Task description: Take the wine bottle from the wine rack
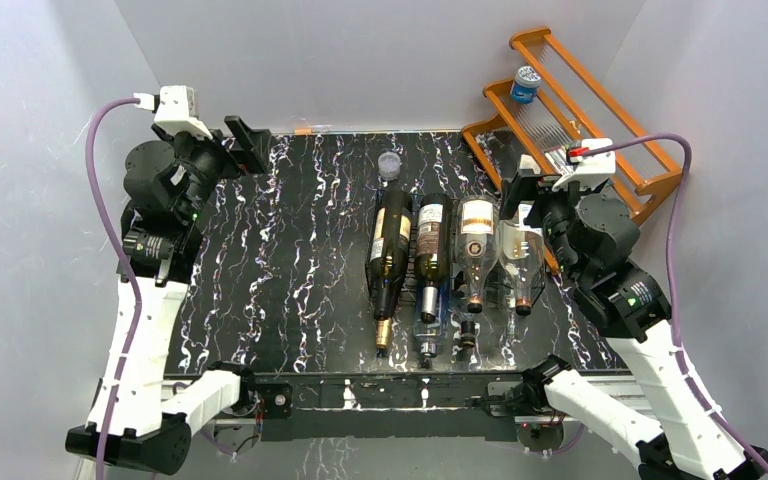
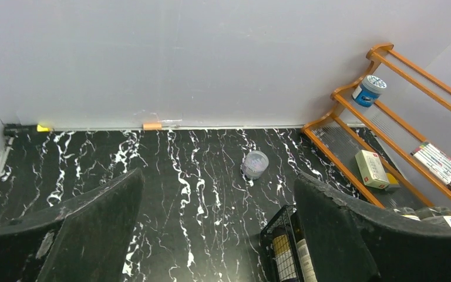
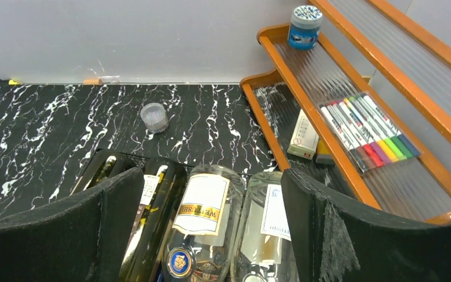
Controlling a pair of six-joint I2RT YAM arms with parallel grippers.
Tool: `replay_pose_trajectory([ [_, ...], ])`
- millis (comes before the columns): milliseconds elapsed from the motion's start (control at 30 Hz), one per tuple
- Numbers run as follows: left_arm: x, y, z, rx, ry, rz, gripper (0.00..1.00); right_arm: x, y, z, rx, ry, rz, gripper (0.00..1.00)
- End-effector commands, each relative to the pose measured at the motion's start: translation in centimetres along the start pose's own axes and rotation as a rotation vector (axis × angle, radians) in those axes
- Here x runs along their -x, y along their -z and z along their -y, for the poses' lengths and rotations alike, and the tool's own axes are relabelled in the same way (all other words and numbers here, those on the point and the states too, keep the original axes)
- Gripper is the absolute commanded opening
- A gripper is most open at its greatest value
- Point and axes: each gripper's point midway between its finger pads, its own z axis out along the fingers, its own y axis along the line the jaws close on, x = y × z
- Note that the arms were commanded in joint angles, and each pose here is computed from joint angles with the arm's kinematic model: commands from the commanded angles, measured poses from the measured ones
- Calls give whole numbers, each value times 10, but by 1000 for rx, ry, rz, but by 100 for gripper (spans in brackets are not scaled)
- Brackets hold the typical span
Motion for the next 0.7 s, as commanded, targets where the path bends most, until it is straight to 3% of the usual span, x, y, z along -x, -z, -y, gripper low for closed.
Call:
replay_pose_trajectory([
  [0,-19,-5,-1,-26,81,-76,98,4,2,10,-69,-72,7,98],
  [400,-87,-26,-8,-28,259,-292,98,-22,-10,12,-156,-230,-83,98],
  [667,-124,-23,-3,-45,374,-388,98,-47,-11,-46,157,-187,-237,98],
])
